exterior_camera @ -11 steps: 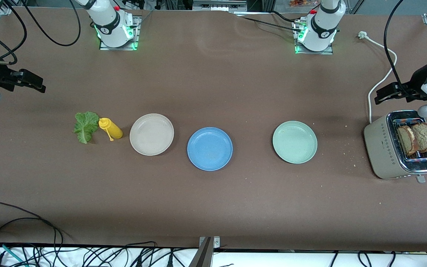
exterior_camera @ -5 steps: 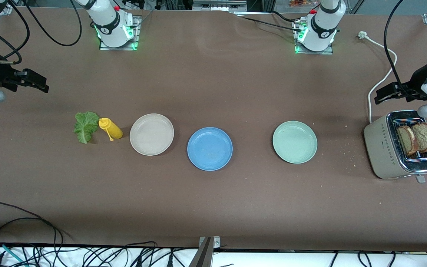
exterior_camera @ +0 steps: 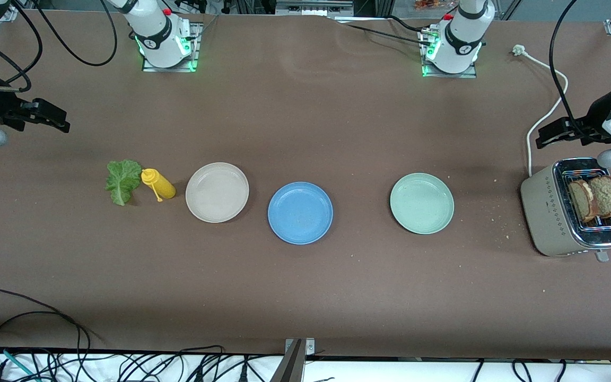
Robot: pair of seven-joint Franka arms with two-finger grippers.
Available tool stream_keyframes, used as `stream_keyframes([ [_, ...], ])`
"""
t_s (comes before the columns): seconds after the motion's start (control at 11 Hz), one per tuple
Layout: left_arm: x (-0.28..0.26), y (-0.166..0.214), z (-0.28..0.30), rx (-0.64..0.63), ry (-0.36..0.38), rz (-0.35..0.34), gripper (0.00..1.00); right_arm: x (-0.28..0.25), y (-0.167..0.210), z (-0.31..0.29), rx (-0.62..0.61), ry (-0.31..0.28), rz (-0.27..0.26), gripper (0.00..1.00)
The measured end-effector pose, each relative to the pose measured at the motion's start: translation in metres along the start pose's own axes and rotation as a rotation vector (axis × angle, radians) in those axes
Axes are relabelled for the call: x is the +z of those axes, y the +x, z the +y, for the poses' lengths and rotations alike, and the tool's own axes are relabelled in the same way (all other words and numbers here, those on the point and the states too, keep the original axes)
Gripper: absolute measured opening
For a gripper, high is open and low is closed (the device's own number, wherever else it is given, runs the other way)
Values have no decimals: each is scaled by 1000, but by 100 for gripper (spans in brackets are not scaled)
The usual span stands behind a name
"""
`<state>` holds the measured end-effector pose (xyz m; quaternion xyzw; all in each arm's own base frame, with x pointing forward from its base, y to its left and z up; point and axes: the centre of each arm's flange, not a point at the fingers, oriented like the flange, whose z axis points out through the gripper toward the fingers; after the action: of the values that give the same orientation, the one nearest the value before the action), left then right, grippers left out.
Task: Make sandwich in blue plate with both arms
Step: 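Lower the left gripper into the toaster and grasp a bread slice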
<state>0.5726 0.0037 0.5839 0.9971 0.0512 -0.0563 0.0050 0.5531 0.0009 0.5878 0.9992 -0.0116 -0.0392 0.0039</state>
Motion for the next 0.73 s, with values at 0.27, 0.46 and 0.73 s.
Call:
stream_keyframes([
  [0.27,0,1,-16,-13,-1,-1,100,0,0,0,1,0,0,100],
  [0.46,7,6,-51,-6,2,-15,100,0,0,1,1,0,0,100],
  [0.73,44,23,-126,-15,-13,-65,100,0,0,1,4,0,0,100],
])
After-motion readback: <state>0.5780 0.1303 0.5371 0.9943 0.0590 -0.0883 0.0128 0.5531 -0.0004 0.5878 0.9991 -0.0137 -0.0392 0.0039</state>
